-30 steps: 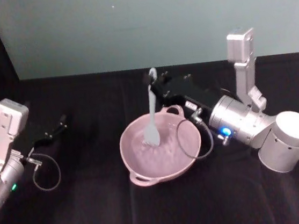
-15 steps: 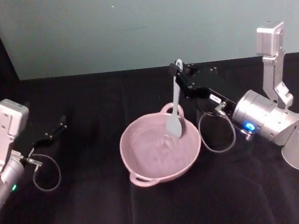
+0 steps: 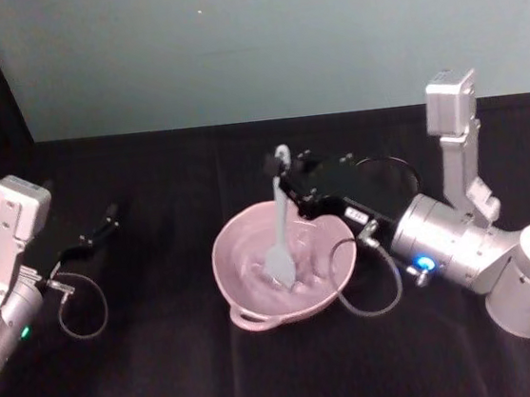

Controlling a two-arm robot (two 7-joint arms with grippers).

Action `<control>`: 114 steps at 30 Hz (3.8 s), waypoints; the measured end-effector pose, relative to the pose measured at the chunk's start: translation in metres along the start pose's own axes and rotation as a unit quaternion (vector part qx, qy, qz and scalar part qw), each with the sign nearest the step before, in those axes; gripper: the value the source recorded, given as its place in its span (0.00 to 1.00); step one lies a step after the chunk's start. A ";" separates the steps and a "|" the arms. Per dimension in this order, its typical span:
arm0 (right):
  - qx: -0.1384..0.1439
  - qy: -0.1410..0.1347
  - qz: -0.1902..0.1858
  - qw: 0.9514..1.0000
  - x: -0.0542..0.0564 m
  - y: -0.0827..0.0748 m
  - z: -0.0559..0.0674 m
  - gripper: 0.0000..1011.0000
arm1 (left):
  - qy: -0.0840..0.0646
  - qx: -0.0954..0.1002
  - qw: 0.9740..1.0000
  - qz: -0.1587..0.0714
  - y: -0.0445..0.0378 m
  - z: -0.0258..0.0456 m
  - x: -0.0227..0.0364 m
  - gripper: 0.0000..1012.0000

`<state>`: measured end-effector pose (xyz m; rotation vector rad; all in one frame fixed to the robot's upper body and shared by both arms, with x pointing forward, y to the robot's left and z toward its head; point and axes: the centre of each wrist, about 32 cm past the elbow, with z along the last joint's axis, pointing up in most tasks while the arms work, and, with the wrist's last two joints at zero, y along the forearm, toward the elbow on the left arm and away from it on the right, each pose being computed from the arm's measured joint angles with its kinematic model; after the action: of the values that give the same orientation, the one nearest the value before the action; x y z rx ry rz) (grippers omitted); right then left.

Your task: Use the one hand to pick up the spoon and stir the clear water in the bowl.

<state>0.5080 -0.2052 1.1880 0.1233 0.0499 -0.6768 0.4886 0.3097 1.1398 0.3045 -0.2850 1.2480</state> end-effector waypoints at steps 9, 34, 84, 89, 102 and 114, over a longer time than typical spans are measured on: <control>0.005 0.008 0.031 0.999 -0.013 0.020 0.000 0.12 | 0.000 0.000 1.000 0.000 0.0000 0.0000 0.0000 1.00; 0.012 -0.010 -0.060 0.998 0.045 0.015 0.008 0.12 | 0.000 0.000 1.000 0.000 0.0000 0.0000 0.0000 1.00; 0.025 0.008 -0.039 0.999 0.027 0.031 -0.003 0.12 | 0.000 0.000 1.000 0.000 0.0000 0.0000 0.0000 1.00; 0.028 0.005 -0.057 0.998 0.035 0.018 0.001 0.12 | 0.000 0.000 1.000 0.000 0.0000 0.0000 0.0000 1.00; 0.014 -0.009 -0.052 0.998 0.025 -0.009 0.005 0.12 | 0.000 0.000 1.000 0.000 0.0000 0.0000 0.0000 1.00; 0.004 -0.024 0.008 1.000 -0.011 -0.007 0.008 0.12 | 0.000 0.000 1.000 0.000 0.0000 0.0000 0.0000 1.00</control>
<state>0.4947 -0.2047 1.1961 0.1154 0.0000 -0.6640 0.4886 0.3097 1.1398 0.3044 -0.2851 1.2480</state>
